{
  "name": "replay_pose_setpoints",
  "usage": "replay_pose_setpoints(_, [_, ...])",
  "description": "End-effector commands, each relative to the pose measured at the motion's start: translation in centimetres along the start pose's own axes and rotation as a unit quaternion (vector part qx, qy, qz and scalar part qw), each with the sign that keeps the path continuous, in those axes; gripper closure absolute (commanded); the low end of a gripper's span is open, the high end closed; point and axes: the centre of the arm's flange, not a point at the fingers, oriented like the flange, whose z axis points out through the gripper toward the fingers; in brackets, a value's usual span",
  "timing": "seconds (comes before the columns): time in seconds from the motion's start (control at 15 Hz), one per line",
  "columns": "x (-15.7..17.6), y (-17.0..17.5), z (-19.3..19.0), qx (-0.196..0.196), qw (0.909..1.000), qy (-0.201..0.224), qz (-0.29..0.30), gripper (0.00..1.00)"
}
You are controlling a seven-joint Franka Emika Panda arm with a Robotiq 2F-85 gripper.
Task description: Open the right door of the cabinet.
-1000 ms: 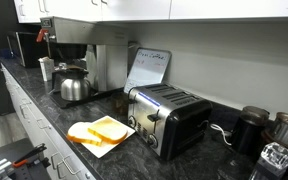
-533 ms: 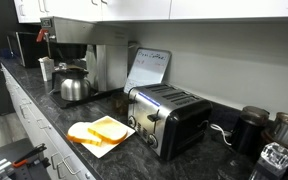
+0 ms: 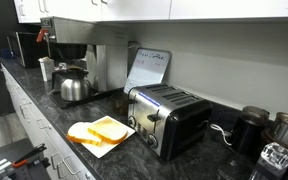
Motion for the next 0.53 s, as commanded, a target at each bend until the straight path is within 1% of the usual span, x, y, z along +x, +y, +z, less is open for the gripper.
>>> replay_pose_setpoints(0.0, [-0.11,0.38,0.53,-0.008,0.9999,0.002,-0.007,0.53])
replay_pose_setpoints(0.4, [-0.17,1.19,0.41,-0.018,0.9997,0.004,-0.013,0.95])
replay_pose_setpoints(0.47, [-0.23,1.25,0.33,-0.020,0.9997,0.005,-0.014,0.98])
